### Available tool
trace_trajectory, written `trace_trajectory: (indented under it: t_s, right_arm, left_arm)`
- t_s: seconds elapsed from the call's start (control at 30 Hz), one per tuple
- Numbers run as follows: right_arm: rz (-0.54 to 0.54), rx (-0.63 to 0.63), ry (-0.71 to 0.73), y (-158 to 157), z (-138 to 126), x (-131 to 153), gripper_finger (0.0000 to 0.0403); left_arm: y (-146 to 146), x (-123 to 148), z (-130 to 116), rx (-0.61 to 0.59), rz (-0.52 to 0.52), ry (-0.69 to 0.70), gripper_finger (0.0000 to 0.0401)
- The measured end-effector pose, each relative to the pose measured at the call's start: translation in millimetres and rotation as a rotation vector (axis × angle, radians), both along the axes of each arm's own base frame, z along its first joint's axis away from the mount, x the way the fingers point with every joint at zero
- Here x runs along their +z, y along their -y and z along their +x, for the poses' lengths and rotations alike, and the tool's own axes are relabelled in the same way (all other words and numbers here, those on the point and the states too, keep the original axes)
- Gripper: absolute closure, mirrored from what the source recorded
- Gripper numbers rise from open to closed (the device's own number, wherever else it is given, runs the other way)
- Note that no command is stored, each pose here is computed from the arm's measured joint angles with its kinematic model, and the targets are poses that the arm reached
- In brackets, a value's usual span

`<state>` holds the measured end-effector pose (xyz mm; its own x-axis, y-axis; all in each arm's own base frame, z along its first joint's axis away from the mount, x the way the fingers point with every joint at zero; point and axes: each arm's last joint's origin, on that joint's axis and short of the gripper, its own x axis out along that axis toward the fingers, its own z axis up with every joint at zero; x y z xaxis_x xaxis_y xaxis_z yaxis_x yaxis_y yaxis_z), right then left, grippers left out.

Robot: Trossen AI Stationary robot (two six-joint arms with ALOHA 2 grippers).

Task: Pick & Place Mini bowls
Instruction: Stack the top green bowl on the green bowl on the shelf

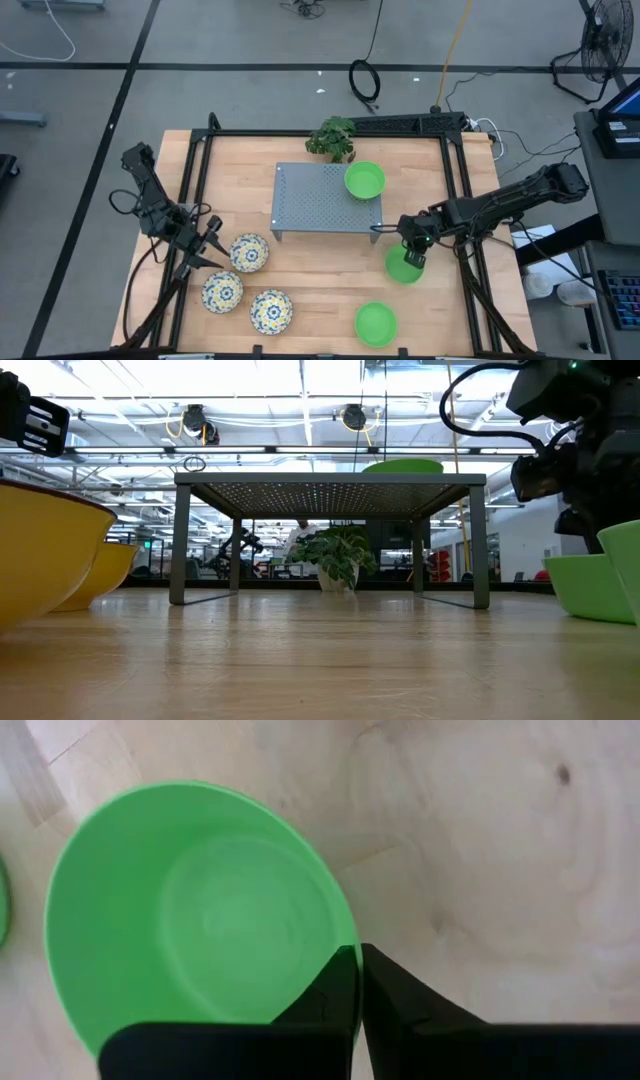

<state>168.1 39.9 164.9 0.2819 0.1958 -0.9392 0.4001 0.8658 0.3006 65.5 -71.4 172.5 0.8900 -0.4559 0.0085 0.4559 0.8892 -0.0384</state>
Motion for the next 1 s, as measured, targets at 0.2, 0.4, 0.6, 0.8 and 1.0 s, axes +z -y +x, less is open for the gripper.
trace_trajectory:
  t_s: [0.2,0.4,0.6,0.8,1.0]
  right_arm:
    - [0.027,0.006,0.060,0,0,6,0.0402]
    - [0.059,0.010,0.153,0,-5,20,0.0403]
    - [0.083,0.003,0.253,2,-13,34,0.0403]
    - [0.115,0.005,0.402,2,-14,49,0.0403]
    - [0.137,0.017,0.529,2,-11,60,0.0403]
  left_arm:
    - [0,0,0,0.000,0.000,0.000,0.0249]
    - [0,0,0,0.000,0.001,-0.001,0.0249]
    - [0,0,0,0.000,0.000,-0.001,0.0249]
    - [0,0,0,0.000,0.001,-0.001,0.0249]
    - [0,0,0,0.000,0.001,-0.001,0.0249]
